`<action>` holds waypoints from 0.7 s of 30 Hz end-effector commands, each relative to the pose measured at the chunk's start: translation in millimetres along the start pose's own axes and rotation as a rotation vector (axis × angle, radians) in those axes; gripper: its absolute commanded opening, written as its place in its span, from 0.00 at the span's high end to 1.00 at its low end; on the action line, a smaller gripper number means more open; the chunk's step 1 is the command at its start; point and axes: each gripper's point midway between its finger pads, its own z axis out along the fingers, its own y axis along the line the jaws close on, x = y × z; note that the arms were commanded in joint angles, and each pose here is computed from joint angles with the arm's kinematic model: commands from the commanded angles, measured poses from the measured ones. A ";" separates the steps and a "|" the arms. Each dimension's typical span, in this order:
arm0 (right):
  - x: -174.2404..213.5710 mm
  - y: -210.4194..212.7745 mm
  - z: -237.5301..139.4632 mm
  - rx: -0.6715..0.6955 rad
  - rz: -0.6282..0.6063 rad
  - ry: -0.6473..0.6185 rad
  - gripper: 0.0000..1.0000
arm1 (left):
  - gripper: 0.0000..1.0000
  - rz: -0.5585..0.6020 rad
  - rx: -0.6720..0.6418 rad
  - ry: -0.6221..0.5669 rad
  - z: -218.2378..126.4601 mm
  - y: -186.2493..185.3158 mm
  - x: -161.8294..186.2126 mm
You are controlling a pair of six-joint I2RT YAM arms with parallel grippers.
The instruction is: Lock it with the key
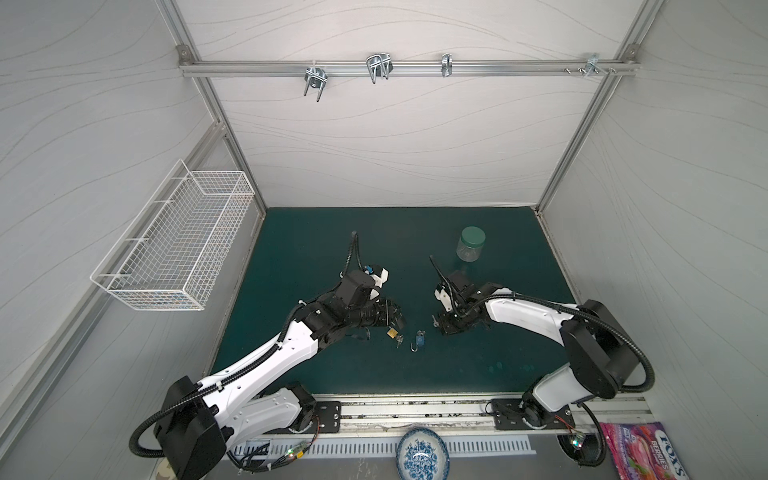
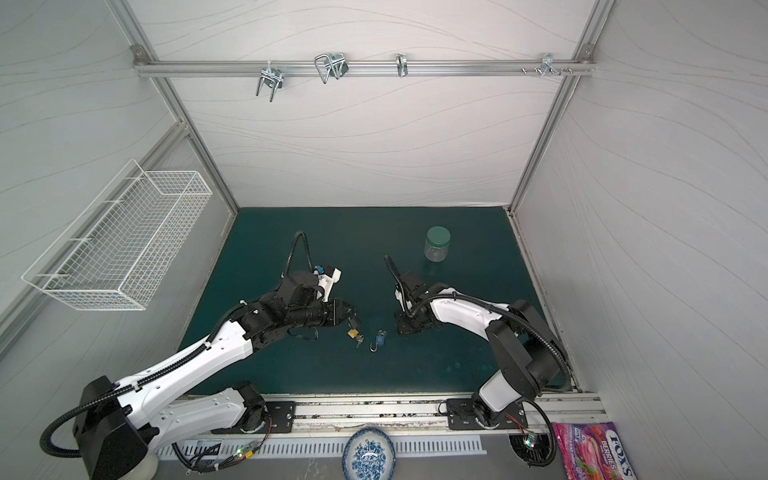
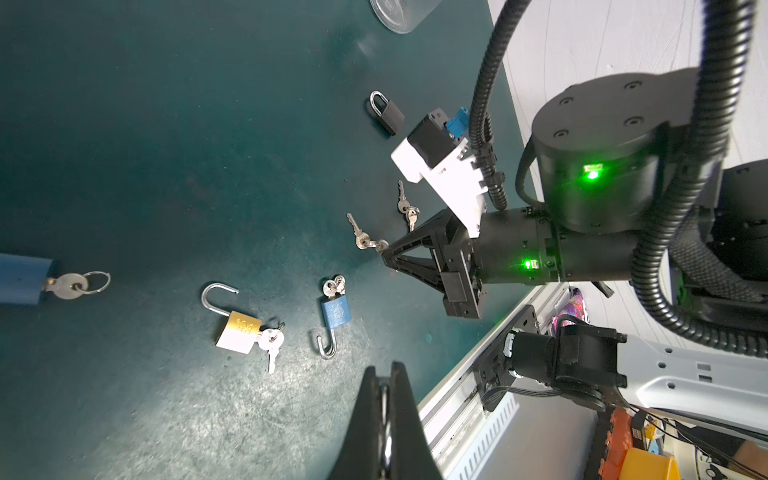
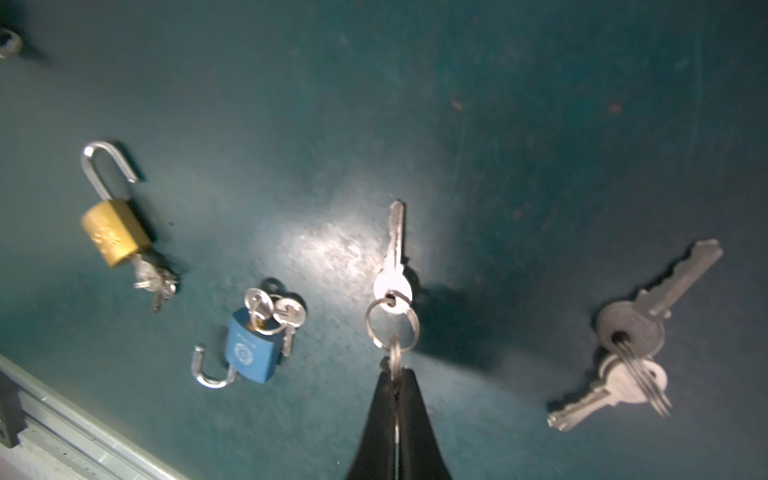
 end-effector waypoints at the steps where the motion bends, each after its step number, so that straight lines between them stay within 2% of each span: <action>1: 6.6 -4.3 -4.2 0.012 0.024 0.016 1.00 | 1.00 0.037 0.052 -0.059 -6.6 -21.3 -21.1; 8: 6.7 4.8 -1.7 -0.040 0.014 0.029 1.00 | 1.00 0.035 0.050 -0.059 -7.4 -20.2 -19.8; 15: 8.0 -4.0 -4.8 0.009 0.030 0.035 1.00 | 1.00 0.005 0.020 -0.085 -9.0 -8.4 -18.9; 21: 6.2 -1.8 -12.6 -0.013 0.038 0.024 0.78 | 1.00 -0.040 0.035 -0.104 -12.8 -3.6 -23.1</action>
